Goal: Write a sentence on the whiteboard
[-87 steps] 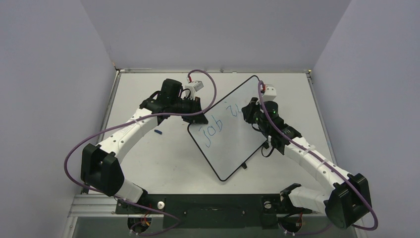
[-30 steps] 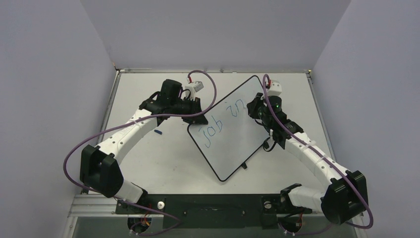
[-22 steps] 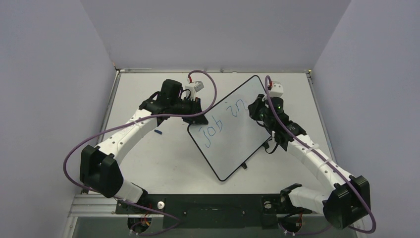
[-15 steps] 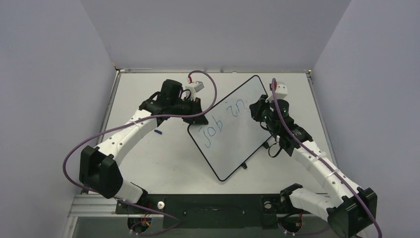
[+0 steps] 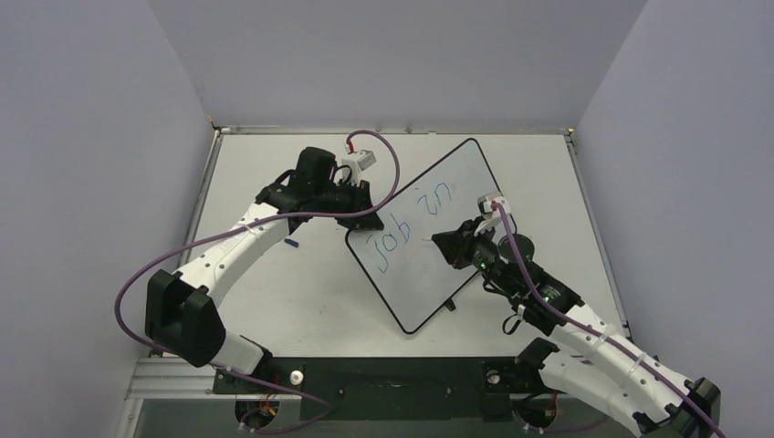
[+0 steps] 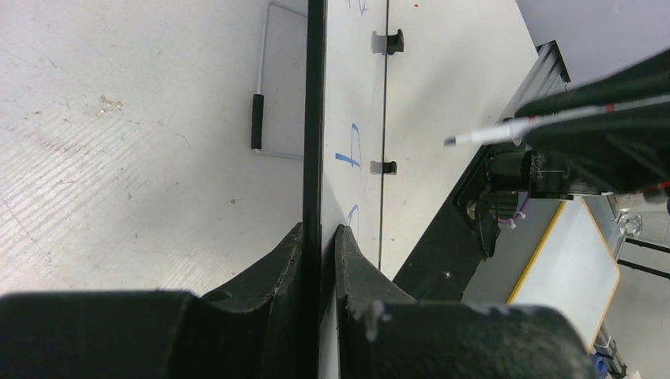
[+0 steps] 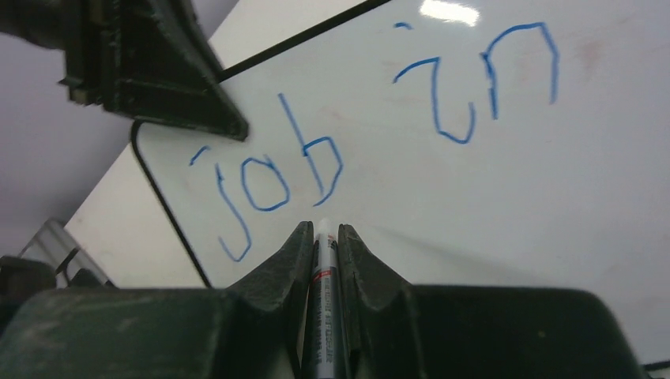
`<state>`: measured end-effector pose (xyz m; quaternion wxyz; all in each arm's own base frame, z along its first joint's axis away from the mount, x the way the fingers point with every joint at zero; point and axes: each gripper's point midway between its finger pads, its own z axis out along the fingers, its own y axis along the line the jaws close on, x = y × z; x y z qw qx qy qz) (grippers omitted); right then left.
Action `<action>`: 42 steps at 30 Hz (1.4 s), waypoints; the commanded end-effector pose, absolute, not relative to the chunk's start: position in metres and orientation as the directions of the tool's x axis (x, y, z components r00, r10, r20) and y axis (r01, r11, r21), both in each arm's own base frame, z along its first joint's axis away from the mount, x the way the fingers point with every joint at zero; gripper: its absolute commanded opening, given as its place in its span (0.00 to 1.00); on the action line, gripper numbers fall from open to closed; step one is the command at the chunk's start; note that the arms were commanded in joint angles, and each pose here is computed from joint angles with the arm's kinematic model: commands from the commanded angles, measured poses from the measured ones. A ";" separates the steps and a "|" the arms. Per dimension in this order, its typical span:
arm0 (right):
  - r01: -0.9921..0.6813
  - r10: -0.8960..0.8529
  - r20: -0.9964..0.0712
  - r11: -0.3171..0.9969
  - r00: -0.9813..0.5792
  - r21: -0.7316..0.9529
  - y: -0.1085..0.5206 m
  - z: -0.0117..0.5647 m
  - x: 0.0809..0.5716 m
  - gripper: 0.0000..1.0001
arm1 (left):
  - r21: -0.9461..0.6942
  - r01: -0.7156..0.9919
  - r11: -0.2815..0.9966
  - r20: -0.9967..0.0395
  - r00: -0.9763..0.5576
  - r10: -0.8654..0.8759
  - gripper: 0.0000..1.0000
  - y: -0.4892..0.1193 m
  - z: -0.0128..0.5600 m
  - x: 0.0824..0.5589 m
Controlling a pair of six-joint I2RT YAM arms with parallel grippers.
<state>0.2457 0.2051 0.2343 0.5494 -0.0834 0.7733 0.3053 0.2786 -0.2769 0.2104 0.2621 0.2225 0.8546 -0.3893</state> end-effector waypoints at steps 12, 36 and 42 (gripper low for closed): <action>-0.701 0.207 -0.900 0.569 -0.384 0.430 0.276 0.230 0.180 0.00 | -0.457 0.555 0.695 -0.633 -0.752 0.184 0.00 -0.259 0.187 0.284; -0.604 0.122 -0.897 0.700 -0.424 0.381 0.267 0.165 0.189 0.00 | -0.440 0.554 0.707 -0.633 -0.750 0.193 0.00 -0.255 0.187 0.282; -0.580 0.101 -0.905 0.737 -0.413 0.347 0.260 0.162 0.195 0.00 | -0.440 0.556 0.706 -0.633 -0.749 0.195 0.00 -0.255 0.186 0.282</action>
